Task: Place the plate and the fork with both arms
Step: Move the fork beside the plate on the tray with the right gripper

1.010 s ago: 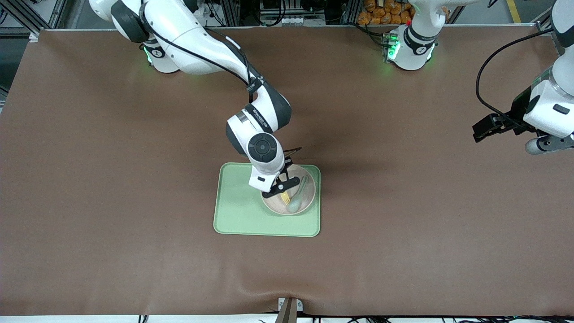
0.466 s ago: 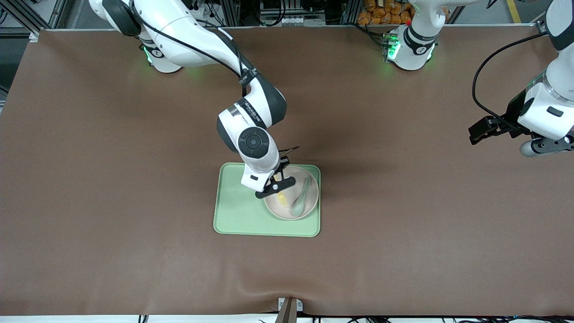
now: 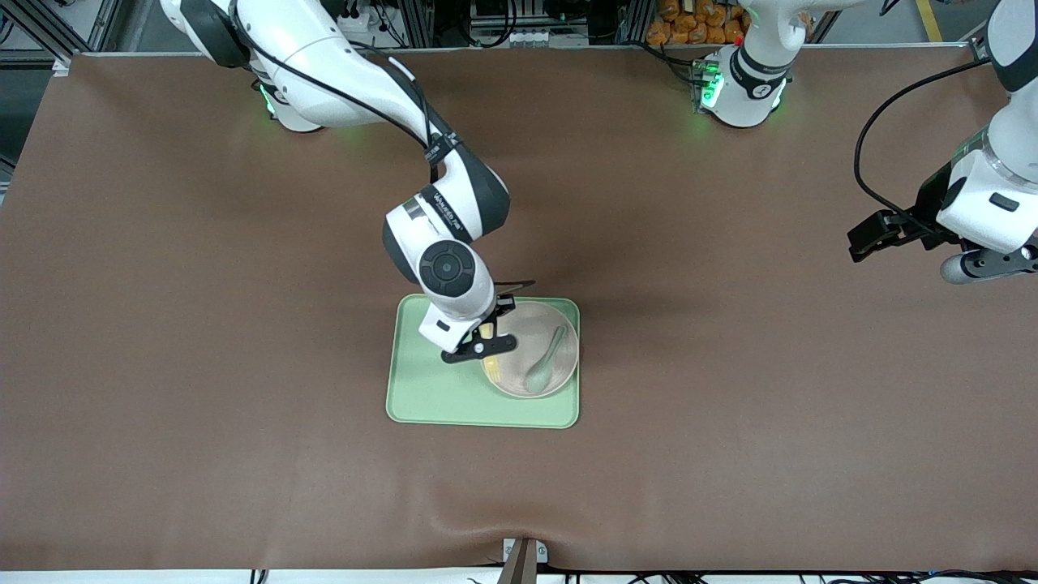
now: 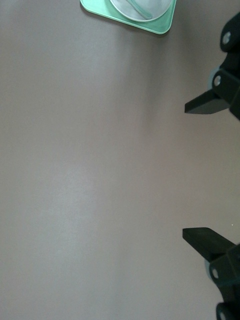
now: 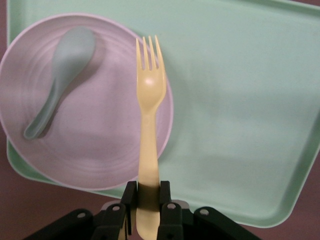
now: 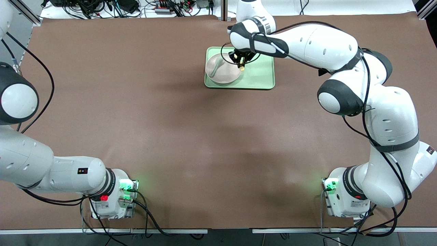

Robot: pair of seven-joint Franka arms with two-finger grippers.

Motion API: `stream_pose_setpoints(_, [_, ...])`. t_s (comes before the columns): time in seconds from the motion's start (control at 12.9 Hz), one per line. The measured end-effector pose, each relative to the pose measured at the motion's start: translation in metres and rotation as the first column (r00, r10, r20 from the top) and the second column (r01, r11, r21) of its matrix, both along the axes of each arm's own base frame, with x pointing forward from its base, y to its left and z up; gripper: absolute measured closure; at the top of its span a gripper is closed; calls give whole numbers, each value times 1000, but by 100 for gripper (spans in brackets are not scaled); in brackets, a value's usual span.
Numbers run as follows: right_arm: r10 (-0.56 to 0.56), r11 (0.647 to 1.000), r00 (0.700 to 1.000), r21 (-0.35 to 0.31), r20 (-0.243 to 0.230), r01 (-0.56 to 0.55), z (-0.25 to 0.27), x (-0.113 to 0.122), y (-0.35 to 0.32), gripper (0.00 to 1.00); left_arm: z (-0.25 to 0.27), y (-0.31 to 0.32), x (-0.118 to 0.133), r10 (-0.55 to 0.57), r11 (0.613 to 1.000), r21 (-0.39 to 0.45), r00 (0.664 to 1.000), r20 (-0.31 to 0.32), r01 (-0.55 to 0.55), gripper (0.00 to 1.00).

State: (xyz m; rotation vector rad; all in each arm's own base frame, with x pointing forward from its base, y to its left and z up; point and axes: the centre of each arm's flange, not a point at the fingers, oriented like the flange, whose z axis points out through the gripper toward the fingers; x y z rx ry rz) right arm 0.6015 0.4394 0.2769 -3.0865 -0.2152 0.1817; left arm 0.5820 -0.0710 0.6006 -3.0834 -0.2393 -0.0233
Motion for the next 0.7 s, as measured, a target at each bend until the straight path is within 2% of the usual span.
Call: stream_pose_setpoints(0.7, [-142,990,990,-10,9,142,-35,29,-64,78,0,0,0,1,1000,0,1000,0,-1,0])
